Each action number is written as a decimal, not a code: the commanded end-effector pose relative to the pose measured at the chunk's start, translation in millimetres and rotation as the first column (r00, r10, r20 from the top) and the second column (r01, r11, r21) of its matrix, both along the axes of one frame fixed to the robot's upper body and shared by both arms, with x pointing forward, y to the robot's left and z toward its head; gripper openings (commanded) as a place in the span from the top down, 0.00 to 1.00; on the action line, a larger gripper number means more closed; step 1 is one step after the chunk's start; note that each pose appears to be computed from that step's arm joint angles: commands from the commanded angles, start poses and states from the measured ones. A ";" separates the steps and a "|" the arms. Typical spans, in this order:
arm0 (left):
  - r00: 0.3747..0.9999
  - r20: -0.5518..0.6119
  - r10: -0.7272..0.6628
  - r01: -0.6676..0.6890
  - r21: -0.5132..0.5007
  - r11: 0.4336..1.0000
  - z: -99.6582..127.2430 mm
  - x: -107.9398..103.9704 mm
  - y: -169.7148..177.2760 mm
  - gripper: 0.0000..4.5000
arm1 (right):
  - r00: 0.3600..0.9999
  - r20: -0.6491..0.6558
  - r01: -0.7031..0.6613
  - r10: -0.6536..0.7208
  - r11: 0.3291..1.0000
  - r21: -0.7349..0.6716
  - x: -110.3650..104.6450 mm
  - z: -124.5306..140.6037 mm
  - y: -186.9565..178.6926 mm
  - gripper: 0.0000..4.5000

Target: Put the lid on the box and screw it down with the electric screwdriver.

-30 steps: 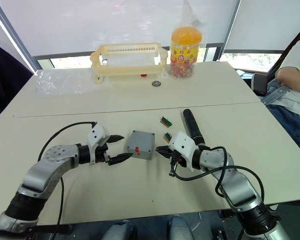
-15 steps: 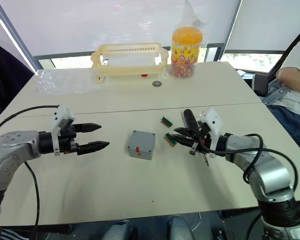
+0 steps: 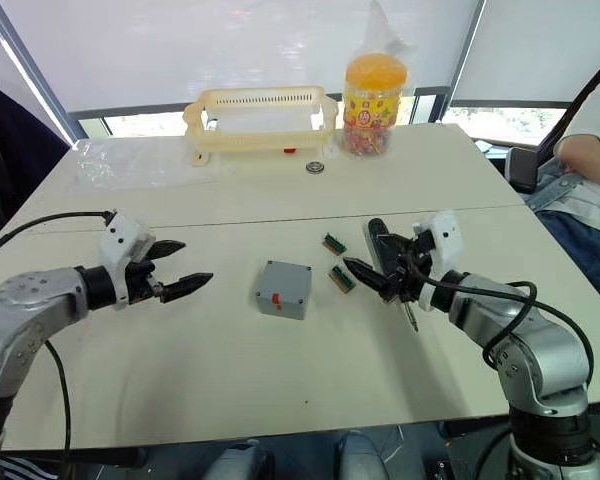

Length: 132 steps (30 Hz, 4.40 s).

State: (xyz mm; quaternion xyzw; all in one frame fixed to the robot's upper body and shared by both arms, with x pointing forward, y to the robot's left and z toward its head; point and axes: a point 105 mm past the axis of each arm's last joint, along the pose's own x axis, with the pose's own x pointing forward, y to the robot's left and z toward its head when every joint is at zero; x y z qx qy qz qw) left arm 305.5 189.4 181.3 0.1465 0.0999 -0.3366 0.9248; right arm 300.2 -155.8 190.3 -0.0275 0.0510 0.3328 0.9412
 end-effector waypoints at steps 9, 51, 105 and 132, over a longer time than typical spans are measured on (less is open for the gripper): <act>0.923 -0.134 -0.362 0.345 -0.137 0.929 -0.8 -62.5 -25.9 0.00 | 0.998 0.053 -0.029 0.040 0.979 -0.202 0.0 -36.7 10.1 0.01; 0.939 -0.113 -0.326 0.312 -0.128 0.941 -11.5 -54.7 -32.8 0.00 | 0.997 0.070 0.031 -0.025 0.996 -0.083 43.5 -76.1 25.8 0.66; 0.949 -0.074 -0.307 0.301 -0.085 0.950 -7.5 -44.0 -26.9 0.00 | 0.954 0.179 -0.223 0.242 0.967 -0.121 21.3 -20.0 85.1 1.00; 0.950 -0.084 -0.302 0.294 -0.090 0.951 -12.5 -47.5 -29.9 0.00 | 0.964 0.152 -0.195 0.217 0.970 -0.147 31.1 -45.2 81.5 1.00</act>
